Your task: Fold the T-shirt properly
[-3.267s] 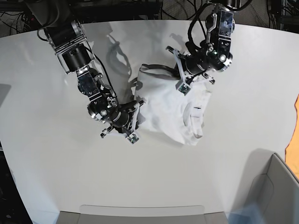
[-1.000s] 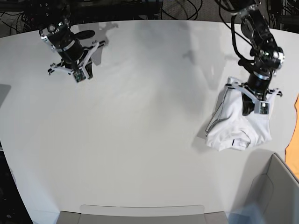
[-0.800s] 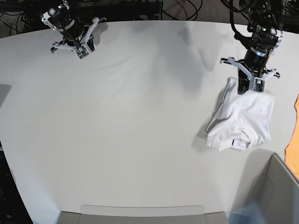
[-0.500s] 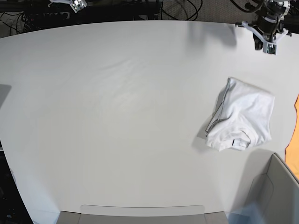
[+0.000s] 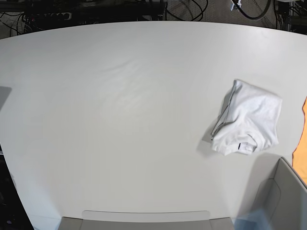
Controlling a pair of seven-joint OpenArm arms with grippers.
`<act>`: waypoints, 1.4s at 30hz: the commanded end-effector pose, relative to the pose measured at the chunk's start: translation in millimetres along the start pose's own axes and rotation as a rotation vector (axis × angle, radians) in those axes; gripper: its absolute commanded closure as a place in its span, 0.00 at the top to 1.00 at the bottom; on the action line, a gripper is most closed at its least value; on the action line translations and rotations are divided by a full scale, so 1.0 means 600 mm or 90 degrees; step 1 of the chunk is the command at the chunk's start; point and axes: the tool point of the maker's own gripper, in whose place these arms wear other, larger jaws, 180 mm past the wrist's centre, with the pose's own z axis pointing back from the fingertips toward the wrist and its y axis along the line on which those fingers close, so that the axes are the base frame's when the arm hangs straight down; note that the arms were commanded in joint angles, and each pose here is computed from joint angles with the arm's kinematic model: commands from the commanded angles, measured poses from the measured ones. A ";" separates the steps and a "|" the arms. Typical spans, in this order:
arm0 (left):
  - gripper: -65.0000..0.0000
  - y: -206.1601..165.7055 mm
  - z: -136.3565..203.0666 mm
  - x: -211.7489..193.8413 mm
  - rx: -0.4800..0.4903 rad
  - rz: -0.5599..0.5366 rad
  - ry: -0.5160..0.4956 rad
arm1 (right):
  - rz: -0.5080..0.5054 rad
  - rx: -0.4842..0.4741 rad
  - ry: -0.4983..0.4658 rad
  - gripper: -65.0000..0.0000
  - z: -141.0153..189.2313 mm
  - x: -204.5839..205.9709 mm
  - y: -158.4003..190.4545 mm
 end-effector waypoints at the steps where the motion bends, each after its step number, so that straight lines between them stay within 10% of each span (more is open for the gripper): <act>1: 0.00 0.015 -0.007 -0.004 0.009 -0.001 0.012 | 0.007 0.023 0.012 0.00 -0.009 -0.018 0.026; 17: 0.00 -0.018 -0.128 0.044 -0.013 -0.095 0.043 | 0.110 -0.009 0.010 0.00 -0.176 -0.024 -0.017; 29: 0.00 0.076 -0.130 0.061 0.238 -0.030 0.000 | 0.117 -0.049 -0.104 0.00 -0.190 0.040 -0.079; 42: 0.00 -0.063 -0.180 0.082 0.153 -0.012 -0.013 | 0.136 -0.048 -0.041 0.00 -0.212 0.028 -0.064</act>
